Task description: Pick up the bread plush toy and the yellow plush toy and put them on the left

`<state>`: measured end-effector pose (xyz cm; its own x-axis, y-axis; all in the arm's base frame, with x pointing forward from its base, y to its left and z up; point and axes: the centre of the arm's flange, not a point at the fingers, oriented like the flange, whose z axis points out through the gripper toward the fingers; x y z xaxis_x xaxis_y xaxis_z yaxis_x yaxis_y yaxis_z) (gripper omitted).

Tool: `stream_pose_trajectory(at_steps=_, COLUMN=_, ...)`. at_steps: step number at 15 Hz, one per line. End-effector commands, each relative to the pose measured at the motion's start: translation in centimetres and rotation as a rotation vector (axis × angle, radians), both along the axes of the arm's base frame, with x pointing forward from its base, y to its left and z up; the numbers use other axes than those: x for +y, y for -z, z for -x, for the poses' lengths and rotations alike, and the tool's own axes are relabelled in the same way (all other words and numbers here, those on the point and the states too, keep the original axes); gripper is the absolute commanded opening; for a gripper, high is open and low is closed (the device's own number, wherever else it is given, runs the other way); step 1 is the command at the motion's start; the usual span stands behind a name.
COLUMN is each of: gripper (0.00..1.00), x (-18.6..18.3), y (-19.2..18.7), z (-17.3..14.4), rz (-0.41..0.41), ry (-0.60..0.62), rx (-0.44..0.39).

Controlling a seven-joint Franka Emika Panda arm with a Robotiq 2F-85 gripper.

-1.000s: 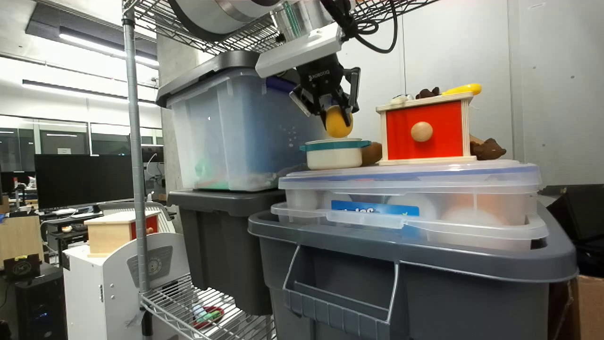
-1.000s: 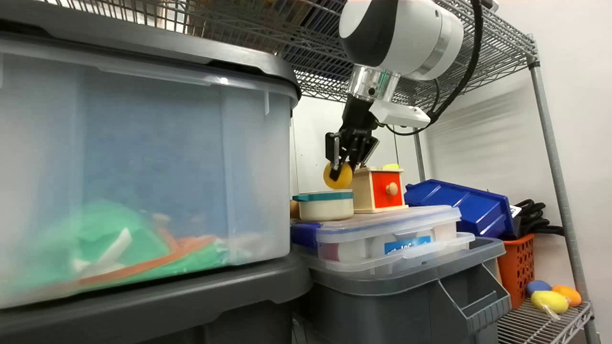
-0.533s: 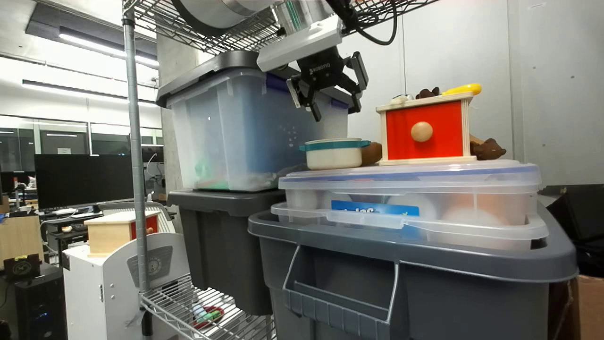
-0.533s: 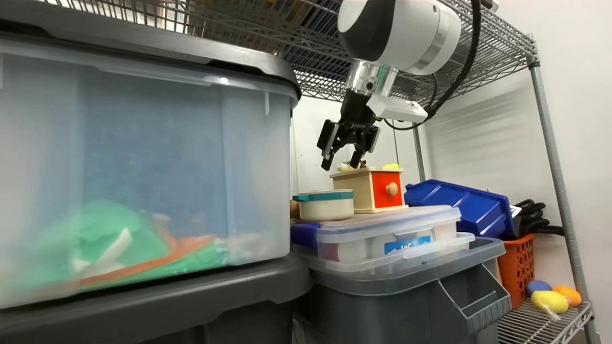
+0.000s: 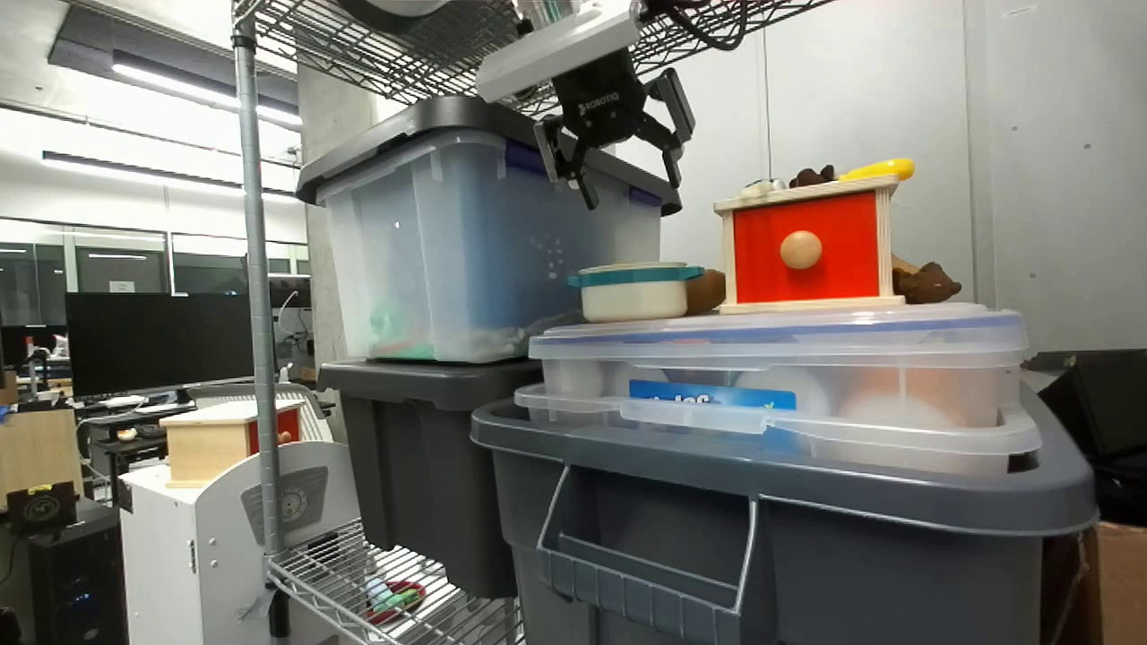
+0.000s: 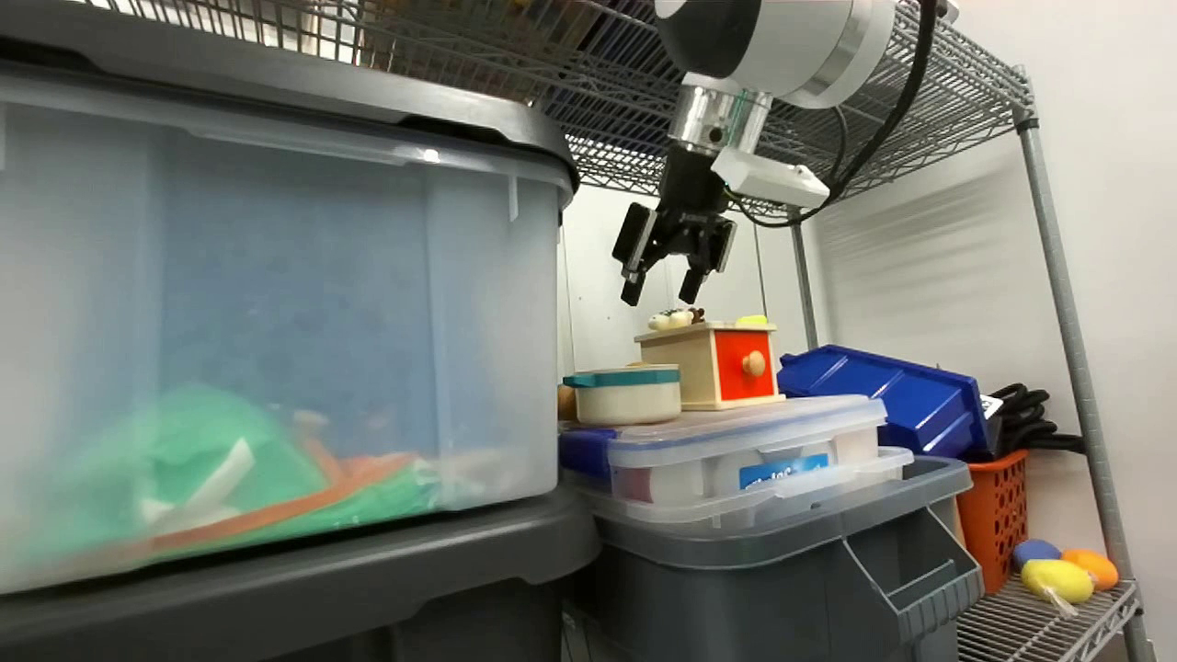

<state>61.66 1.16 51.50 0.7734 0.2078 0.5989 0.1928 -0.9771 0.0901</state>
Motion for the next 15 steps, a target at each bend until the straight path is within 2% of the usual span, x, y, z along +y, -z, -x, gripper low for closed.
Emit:
stream_pose_trajectory(at_steps=1, gripper=1.00, x=-0.2, y=-1.0, z=2.1, rz=0.016, ry=-0.004, rx=0.033)
stream_pose_trajectory(at_steps=9, gripper=1.00, x=-1.9, y=0.7, z=2.5, rz=0.015, ry=0.017, rx=0.062)
stream_pose_trajectory(at_steps=15, gripper=1.00, x=-2.6, y=1.2, z=6.8, rz=0.011, ry=0.020, rx=0.093)
